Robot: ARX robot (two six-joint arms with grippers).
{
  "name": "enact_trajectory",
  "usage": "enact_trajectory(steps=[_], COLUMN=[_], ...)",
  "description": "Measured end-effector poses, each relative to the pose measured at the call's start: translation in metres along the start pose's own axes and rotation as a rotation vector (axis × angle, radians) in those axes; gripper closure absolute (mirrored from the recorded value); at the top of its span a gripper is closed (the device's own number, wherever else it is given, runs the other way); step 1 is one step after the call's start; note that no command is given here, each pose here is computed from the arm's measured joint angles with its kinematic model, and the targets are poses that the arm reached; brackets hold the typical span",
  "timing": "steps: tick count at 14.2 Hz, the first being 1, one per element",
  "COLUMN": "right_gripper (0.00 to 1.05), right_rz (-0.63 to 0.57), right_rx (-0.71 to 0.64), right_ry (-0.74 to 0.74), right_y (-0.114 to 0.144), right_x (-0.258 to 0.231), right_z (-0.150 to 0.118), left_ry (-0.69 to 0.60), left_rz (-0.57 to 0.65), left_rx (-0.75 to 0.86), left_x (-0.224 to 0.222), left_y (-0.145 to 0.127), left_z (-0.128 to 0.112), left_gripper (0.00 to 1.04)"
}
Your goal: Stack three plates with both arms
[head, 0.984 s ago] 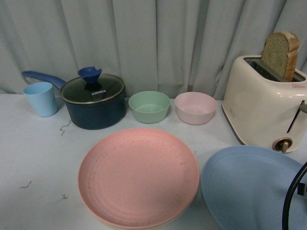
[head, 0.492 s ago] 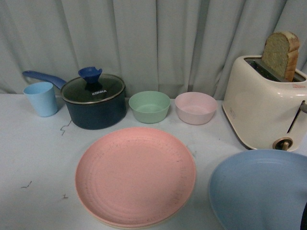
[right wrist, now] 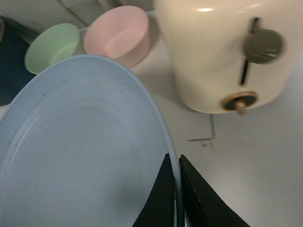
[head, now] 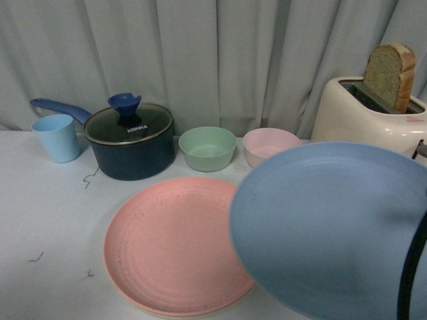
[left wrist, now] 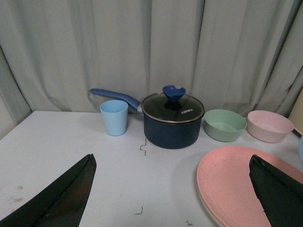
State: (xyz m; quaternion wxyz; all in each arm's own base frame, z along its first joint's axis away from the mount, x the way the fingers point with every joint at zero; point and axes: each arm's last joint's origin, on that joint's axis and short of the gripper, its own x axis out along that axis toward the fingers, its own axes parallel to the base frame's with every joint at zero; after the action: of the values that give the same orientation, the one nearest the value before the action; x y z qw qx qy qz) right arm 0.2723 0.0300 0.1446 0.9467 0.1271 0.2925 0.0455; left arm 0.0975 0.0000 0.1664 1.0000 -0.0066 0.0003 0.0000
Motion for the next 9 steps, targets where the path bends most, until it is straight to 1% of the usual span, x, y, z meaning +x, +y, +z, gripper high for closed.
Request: enact_trajectory(steps=[2,4,7,9], right_gripper=[1.02,1.02,1.02,1.02], right_rz=[0.086,0.126,0.138,0.141], right_rx=[-0.003,-0.023,-0.038,-0.041], right_ry=[0.034,0.062,0.079,0.09], right_y=[0.037,0.067,0.083,0.09], right_x=[0.026,0.048,0.062,0.068], right_z=[0.009,0.012,0.012,0.011], left_ry=[0.0,0.0,0.0,0.0], left_rz=[0.0,0.0,0.0,0.0], left_rx=[0.0,0.0,0.0,0.0], left_x=[0.0,0.0,0.0,0.0], left_y=[0.0,0.0,0.0,0.0], left_z=[0.0,0.0,0.0,0.0], left_gripper=[0.07,0.07,0.07,0.07])
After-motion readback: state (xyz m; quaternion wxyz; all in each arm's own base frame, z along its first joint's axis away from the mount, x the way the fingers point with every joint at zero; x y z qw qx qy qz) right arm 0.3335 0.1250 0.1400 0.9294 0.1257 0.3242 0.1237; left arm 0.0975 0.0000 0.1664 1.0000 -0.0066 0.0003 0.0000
